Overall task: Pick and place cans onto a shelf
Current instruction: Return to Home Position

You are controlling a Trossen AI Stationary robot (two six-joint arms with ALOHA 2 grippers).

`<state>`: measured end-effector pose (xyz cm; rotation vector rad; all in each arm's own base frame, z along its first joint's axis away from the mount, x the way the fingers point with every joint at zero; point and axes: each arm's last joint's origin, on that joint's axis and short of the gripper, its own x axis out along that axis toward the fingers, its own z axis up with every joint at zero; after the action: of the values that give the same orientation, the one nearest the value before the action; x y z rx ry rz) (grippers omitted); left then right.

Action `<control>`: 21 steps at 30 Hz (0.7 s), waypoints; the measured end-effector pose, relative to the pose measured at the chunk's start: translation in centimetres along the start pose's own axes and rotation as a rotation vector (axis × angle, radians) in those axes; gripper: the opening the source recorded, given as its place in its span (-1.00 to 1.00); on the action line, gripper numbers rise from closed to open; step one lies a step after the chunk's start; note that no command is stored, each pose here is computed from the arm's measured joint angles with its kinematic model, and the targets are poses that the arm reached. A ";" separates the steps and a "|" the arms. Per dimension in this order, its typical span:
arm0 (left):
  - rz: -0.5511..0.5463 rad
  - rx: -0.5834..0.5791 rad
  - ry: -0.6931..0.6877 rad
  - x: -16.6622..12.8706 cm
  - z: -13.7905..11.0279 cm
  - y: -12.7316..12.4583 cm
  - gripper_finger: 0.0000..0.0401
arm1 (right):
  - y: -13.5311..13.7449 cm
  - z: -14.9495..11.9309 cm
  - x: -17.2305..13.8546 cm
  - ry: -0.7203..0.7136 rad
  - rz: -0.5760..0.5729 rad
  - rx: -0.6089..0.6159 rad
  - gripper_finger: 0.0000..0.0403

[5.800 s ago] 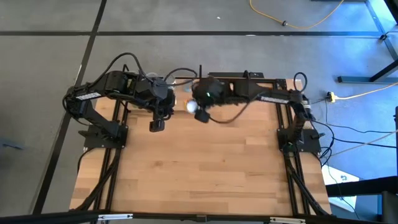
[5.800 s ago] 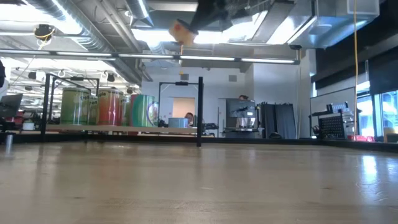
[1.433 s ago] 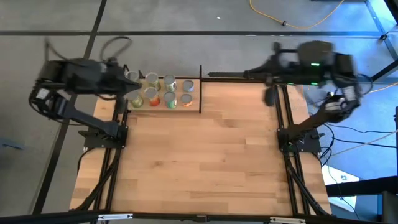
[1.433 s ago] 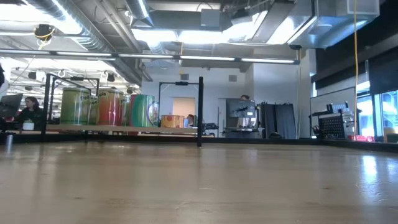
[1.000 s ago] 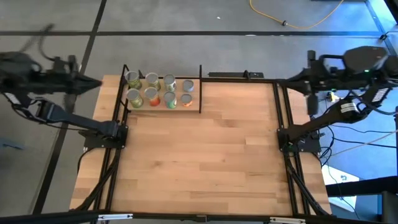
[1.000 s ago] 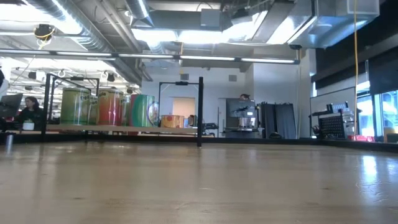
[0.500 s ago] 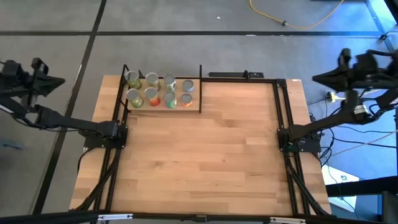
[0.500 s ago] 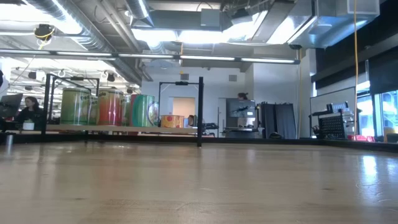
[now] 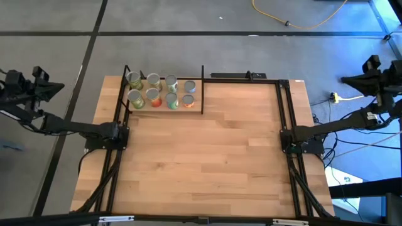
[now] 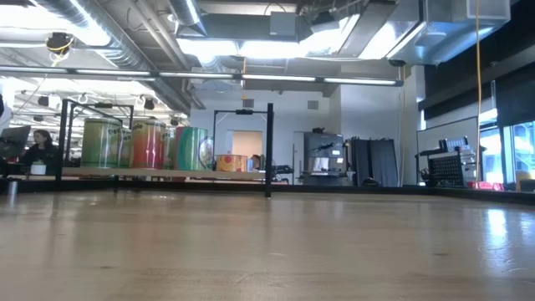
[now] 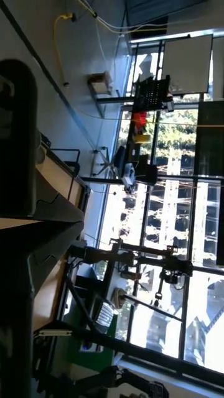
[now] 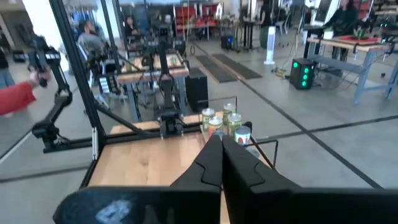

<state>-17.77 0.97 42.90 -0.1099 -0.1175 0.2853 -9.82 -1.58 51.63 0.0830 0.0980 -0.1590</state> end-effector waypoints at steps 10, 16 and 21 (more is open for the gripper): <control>0.025 -0.037 -0.118 -2.3 -3.8 1.2 -1.00 | -0.7 -3.3 -2.4 -0.050 -0.009 0.042 -0.99; 0.015 -0.044 -0.128 -2.5 -5.0 1.2 -1.00 | -0.5 -5.1 -3.7 -0.107 -0.042 0.050 -0.99; 0.022 0.015 -0.097 -1.9 -5.3 1.1 -1.00 | -0.1 -7.1 -5.1 -0.162 -0.084 0.067 -0.99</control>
<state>-19.20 0.96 37.34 -0.0824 -0.2101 0.3132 -15.53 -0.25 45.10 0.1323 -0.0654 -0.2520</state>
